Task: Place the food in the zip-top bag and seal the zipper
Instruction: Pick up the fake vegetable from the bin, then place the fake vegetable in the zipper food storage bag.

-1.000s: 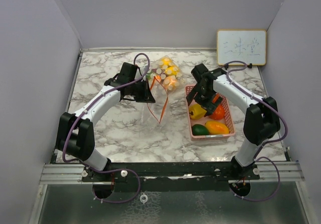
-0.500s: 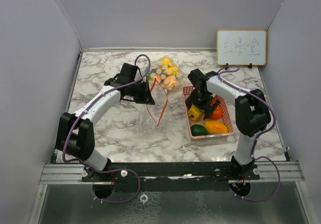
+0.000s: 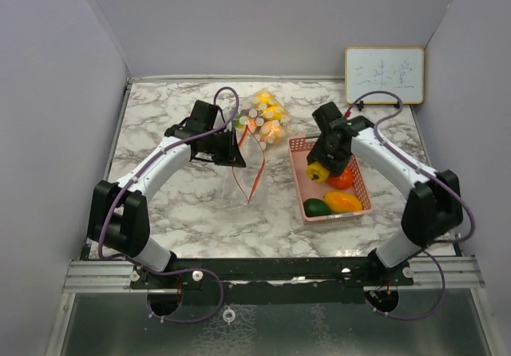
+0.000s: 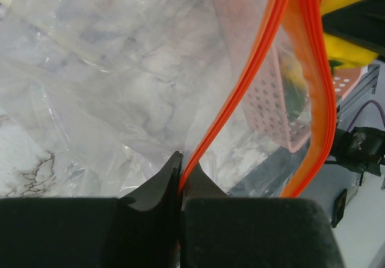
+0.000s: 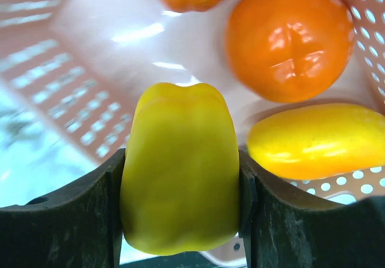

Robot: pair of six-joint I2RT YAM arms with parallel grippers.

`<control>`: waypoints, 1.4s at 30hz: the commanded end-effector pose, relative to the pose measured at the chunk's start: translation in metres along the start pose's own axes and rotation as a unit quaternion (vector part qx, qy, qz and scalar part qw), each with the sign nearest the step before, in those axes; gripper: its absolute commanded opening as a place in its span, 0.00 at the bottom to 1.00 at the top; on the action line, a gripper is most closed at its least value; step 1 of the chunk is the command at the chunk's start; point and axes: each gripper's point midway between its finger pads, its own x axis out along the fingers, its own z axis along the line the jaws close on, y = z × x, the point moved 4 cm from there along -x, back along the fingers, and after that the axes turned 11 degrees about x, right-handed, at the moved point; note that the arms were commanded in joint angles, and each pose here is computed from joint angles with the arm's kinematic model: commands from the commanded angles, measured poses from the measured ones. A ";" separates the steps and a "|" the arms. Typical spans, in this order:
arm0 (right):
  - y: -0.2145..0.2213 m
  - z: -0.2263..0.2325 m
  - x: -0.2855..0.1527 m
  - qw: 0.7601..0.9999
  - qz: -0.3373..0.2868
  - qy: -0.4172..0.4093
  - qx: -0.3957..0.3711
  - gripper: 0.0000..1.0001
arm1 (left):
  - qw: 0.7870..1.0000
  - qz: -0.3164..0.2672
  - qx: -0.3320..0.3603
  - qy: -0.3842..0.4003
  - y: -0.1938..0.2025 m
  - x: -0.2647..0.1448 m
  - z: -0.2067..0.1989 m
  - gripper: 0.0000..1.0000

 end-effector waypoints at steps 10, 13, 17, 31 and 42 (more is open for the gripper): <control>0.098 0.124 -0.214 0.748 0.010 -0.577 -0.327 0.03 | 0.999 -0.026 0.020 0.016 -0.009 -0.023 -0.020 0.00; 0.114 0.140 -0.218 0.718 0.030 -0.614 -0.327 0.02 | 0.999 -0.034 0.019 0.016 -0.011 -0.028 -0.023 0.00; 0.118 0.158 -0.215 0.706 0.035 -0.632 -0.317 0.02 | 0.999 -0.039 0.016 0.020 -0.009 -0.031 -0.026 0.00; 0.101 0.110 -0.102 0.847 -0.033 -0.436 -0.302 0.02 | 0.997 -0.054 0.010 0.049 0.001 -0.046 -0.040 0.00; 0.104 0.119 -0.102 0.856 -0.048 -0.389 -0.338 0.56 | 0.992 -0.068 -0.011 0.102 -0.001 -0.044 -0.052 0.00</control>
